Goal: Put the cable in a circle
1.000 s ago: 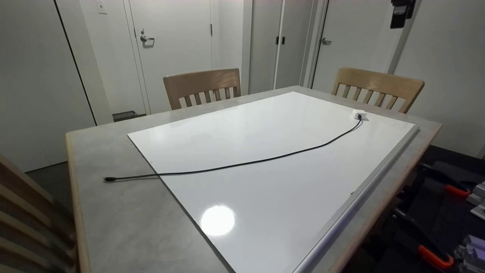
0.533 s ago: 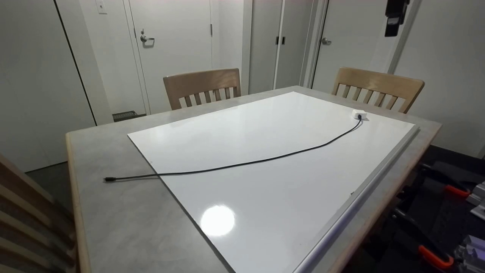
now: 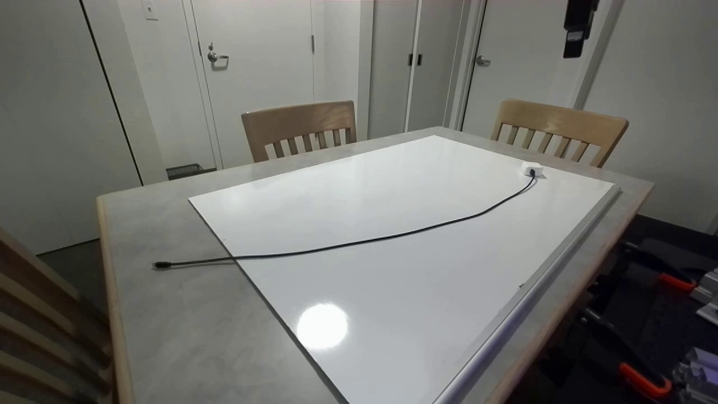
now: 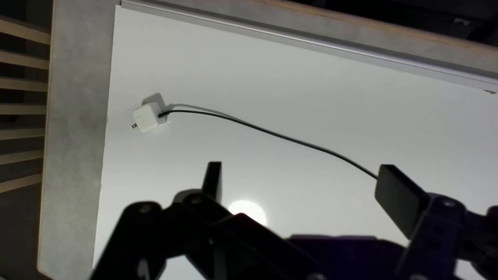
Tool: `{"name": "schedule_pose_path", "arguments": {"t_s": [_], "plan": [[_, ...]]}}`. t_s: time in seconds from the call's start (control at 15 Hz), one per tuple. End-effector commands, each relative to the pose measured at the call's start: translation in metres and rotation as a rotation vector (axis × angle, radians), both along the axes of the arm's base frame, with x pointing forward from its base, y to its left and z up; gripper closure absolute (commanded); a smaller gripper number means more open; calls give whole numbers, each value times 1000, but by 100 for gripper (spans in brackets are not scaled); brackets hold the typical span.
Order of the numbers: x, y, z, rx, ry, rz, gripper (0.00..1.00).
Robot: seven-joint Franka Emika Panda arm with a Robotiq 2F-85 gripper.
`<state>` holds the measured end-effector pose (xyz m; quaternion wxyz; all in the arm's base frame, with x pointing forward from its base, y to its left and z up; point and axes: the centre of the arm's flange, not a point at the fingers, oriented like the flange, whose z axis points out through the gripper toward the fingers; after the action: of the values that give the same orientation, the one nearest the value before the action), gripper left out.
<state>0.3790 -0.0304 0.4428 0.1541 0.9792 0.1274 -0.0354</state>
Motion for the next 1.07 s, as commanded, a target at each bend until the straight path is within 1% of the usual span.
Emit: {"name": "schedule_pose_path", "arguments": {"t_s": [0.0,0.2,0.47,0.67,1.0], "plan": [[0,0,0,0,0,0,0],[1,-4,-2,-11,1,1,0],[5,-14,-5,-48,-8,-1,0],[8,-30,-8,-79,-17,2,0],[14,-63,-19,-102,-52,-21,0]]}}
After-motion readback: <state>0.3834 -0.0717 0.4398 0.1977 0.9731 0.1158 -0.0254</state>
